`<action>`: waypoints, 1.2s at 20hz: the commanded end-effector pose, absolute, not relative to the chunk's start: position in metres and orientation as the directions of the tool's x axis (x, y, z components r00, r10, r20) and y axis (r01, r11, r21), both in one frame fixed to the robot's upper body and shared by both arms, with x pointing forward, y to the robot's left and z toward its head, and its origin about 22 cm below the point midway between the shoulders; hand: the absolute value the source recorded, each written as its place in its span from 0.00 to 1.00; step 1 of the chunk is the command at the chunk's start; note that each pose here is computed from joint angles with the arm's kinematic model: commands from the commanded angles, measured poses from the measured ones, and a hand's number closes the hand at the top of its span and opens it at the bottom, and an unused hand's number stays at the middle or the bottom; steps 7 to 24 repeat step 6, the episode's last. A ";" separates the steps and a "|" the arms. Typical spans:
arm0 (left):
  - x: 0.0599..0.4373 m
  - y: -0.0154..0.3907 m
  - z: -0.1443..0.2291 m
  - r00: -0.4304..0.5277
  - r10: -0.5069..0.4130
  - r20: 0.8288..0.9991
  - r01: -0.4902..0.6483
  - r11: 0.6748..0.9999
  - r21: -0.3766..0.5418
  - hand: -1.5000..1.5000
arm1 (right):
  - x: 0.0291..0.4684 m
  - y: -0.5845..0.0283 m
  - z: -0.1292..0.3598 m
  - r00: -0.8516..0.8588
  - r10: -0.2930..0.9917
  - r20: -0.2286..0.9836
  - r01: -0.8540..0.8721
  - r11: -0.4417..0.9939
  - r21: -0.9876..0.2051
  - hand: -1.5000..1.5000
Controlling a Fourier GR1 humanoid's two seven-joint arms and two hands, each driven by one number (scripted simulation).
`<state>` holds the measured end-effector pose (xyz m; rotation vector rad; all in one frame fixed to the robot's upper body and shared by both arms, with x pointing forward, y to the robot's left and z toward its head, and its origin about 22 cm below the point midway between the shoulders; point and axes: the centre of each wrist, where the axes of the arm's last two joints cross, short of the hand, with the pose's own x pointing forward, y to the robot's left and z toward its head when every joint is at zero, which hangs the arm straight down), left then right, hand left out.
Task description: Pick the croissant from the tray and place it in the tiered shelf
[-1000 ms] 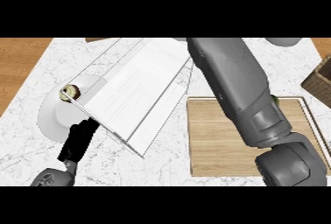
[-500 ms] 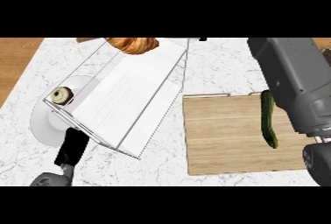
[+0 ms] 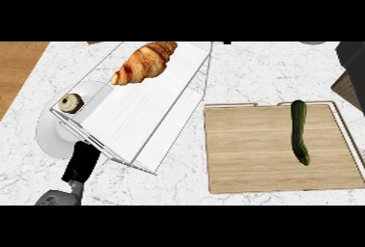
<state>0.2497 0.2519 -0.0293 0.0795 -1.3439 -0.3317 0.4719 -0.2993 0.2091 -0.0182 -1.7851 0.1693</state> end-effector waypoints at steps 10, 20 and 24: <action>0.252 0.245 -0.026 0.176 -0.272 0.946 0.190 0.952 0.239 0.50 | 0.459 -0.347 0.204 -0.219 0.183 0.958 -0.124 0.969 -0.213 0.00; 0.252 0.245 -0.026 0.176 -0.272 0.946 0.190 0.952 0.239 0.50 | 0.459 -0.347 0.204 -0.219 0.183 0.958 -0.124 0.969 -0.213 0.00; 0.252 0.245 -0.026 0.176 -0.272 0.946 0.190 0.952 0.239 0.50 | 0.459 -0.347 0.204 -0.219 0.183 0.958 -0.124 0.969 -0.213 0.00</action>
